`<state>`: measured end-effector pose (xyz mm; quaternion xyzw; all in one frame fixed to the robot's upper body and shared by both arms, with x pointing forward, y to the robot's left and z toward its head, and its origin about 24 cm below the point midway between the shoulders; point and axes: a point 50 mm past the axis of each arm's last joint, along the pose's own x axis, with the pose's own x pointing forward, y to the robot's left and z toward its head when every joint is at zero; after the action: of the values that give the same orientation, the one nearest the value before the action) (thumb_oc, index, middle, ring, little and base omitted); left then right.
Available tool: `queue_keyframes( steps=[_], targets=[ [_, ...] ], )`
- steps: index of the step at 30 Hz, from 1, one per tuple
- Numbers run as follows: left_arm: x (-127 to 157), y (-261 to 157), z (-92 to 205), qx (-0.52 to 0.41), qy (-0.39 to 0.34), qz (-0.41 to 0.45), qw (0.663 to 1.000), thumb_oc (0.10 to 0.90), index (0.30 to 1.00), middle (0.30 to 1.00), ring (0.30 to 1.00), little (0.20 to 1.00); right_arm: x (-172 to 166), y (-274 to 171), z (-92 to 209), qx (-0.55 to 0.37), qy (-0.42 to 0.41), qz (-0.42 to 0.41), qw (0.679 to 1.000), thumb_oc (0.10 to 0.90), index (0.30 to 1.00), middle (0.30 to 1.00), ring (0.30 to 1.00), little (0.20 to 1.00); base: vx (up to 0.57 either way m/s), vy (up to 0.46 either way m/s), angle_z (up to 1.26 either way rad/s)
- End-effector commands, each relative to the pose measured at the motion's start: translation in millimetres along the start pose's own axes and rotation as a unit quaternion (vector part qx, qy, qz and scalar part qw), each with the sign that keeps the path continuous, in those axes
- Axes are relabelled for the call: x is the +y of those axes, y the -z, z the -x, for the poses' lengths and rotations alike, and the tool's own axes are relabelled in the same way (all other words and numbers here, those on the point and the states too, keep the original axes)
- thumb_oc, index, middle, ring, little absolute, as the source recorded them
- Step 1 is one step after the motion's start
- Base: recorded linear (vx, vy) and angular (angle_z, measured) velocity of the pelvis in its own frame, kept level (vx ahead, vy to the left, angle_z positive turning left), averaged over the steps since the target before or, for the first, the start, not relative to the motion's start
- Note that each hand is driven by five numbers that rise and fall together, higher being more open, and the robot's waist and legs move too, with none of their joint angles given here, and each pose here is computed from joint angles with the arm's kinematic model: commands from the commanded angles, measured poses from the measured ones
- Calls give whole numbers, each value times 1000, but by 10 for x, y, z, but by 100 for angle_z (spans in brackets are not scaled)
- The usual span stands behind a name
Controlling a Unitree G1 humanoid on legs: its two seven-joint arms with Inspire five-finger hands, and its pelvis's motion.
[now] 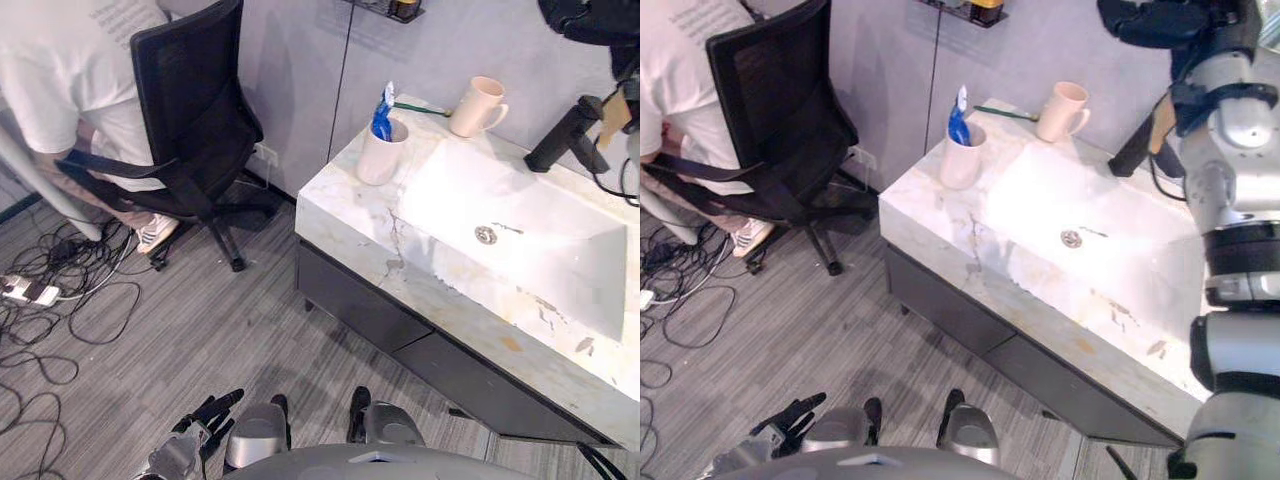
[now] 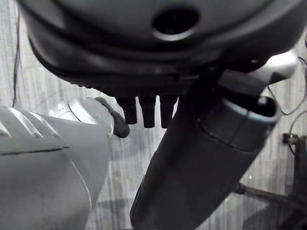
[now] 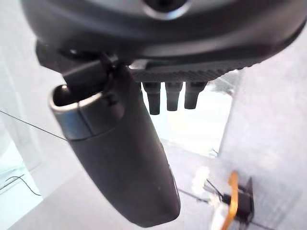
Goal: Organize the bathroom.
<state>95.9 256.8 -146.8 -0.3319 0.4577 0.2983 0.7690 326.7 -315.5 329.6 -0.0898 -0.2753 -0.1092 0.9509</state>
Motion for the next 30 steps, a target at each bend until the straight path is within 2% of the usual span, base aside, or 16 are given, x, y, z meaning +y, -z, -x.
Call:
queue_keyframes(
  steps=[1, 4, 8, 10, 11, 17, 20, 26, 29, 30],
  targets=[
    [26, -169, 46, -40, 33, -50, 997, 800, 900, 900, 900, 900, -307, -668, -46, -142, 83, 2, 986, 800, 900, 900, 900, 900, -51, 13, -10],
    [-52, -184, 42, -44, 48, -50, 997, 800, 900, 900, 900, 900, -635, -656, 36, -122, 172, 44, 977, 800, 900, 900, 900, 900, -45, 16, -17],
    [-142, -193, 37, -52, 64, -32, 996, 800, 900, 900, 900, 900, -1009, -627, 178, -104, 289, 56, 950, 800, 900, 900, 900, 900, -45, 10, -12],
    [-233, -219, 32, -67, 76, -15, 995, 800, 900, 900, 900, 900, -1264, -596, 338, -100, 371, 59, 921, 800, 900, 900, 900, 900, -58, 13, -19],
    [-249, -221, 31, -70, 78, -13, 994, 800, 900, 900, 900, 900, -1294, -584, 362, -99, 379, 59, 918, 800, 900, 900, 900, 900, -56, 9, -15],
    [-456, -291, 36, -97, 98, 14, 990, 800, 900, 900, 900, 900, -1801, -259, 877, -44, 530, 60, 844, 800, 900, 900, 900, 900, -54, 21, -18],
    [-491, -307, 34, -99, 97, 20, 990, 800, 900, 900, 900, 900, -1905, -133, 1047, -25, 561, 56, 825, 800, 900, 900, 900, 900, -24, 16, -18],
    [-550, -372, 14, -108, 87, 39, 990, 800, 900, 900, 900, 900, -2182, 260, 1693, 36, 683, 46, 728, 800, 900, 900, 900, 900, -37, 20, -20],
    [-552, -380, 11, -108, 85, 44, 990, 800, 900, 900, 900, 900, -2223, 353, 1842, 56, 701, 50, 710, 800, 900, 900, 900, 900, -42, 18, -5],
    [-546, -388, 9, -109, 86, 49, 989, 800, 900, 900, 900, 900, -2238, 457, 1981, 75, 719, 53, 689, 800, 900, 900, 900, 900, -48, 20, -8]
  ],
)
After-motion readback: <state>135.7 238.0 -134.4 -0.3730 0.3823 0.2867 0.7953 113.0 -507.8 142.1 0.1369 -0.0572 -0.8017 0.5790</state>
